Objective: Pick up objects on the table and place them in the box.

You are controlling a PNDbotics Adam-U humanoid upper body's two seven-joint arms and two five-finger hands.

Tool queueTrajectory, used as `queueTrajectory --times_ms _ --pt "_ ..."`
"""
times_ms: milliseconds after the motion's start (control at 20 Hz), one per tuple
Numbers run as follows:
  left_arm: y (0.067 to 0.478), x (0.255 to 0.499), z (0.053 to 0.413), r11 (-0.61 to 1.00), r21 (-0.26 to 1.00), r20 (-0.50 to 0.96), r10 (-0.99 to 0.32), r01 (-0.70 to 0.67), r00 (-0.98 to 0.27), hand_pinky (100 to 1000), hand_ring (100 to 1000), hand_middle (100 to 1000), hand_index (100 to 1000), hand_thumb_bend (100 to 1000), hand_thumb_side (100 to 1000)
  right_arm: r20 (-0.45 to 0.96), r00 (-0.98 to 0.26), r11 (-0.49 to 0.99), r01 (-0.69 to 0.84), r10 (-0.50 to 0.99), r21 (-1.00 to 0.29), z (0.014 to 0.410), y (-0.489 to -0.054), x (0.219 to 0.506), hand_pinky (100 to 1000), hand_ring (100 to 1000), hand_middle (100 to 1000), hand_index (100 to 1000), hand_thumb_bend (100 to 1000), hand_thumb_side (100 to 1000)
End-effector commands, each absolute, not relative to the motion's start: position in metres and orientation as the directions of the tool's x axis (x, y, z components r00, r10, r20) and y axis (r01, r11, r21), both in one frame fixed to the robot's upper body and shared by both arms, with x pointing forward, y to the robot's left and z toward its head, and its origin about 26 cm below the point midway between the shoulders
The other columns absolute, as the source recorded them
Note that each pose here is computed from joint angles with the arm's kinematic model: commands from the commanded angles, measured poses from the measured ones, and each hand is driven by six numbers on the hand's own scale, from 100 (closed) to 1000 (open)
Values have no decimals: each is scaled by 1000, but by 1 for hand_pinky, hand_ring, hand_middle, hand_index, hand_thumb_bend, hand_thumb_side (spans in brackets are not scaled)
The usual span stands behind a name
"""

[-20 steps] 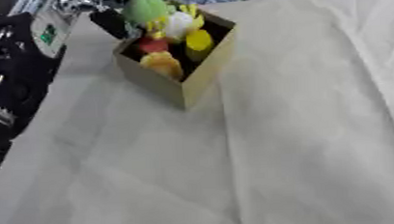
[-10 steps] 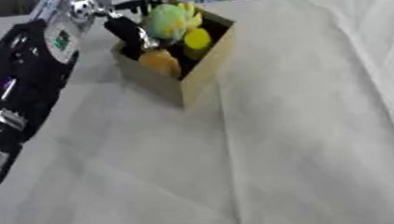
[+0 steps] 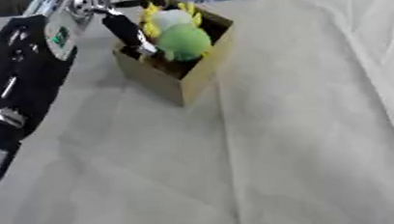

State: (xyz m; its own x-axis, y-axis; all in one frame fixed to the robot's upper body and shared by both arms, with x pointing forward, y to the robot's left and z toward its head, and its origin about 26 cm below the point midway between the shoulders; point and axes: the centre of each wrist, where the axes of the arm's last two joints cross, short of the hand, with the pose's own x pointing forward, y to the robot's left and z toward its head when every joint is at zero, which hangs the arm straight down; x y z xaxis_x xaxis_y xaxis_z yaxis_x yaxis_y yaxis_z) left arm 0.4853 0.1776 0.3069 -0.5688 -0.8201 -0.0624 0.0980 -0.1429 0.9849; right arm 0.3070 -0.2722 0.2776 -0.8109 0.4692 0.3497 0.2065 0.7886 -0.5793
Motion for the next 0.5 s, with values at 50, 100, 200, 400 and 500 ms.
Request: queueTrajectory --times_ms 50,100,200,400,500 --pt "187 474 344 -85 996 -88 -830 -30 -550 805 770 751 831 460 544 325 -829 790 208 456 -577 287 -270 304 951 730 666 803 100 521" --pt "192 470 353 -51 997 -77 -835 -63 -545 803 767 748 828 454 544 325 -829 789 207 455 -578 287 -270 304 951 730 666 803 100 521" --pt "207 461 371 24 991 -49 -848 -129 -527 783 746 728 813 395 510 324 -827 787 209 459 -580 287 -271 304 950 732 668 804 100 519" --pt "252 442 392 149 960 24 -886 -236 -462 753 727 711 809 380 471 331 -817 785 219 472 -580 285 -273 303 951 733 670 810 100 519" --pt "276 432 395 200 939 66 -902 -278 -426 743 715 700 809 381 472 334 -815 788 223 474 -574 285 -273 303 951 733 670 810 100 519"
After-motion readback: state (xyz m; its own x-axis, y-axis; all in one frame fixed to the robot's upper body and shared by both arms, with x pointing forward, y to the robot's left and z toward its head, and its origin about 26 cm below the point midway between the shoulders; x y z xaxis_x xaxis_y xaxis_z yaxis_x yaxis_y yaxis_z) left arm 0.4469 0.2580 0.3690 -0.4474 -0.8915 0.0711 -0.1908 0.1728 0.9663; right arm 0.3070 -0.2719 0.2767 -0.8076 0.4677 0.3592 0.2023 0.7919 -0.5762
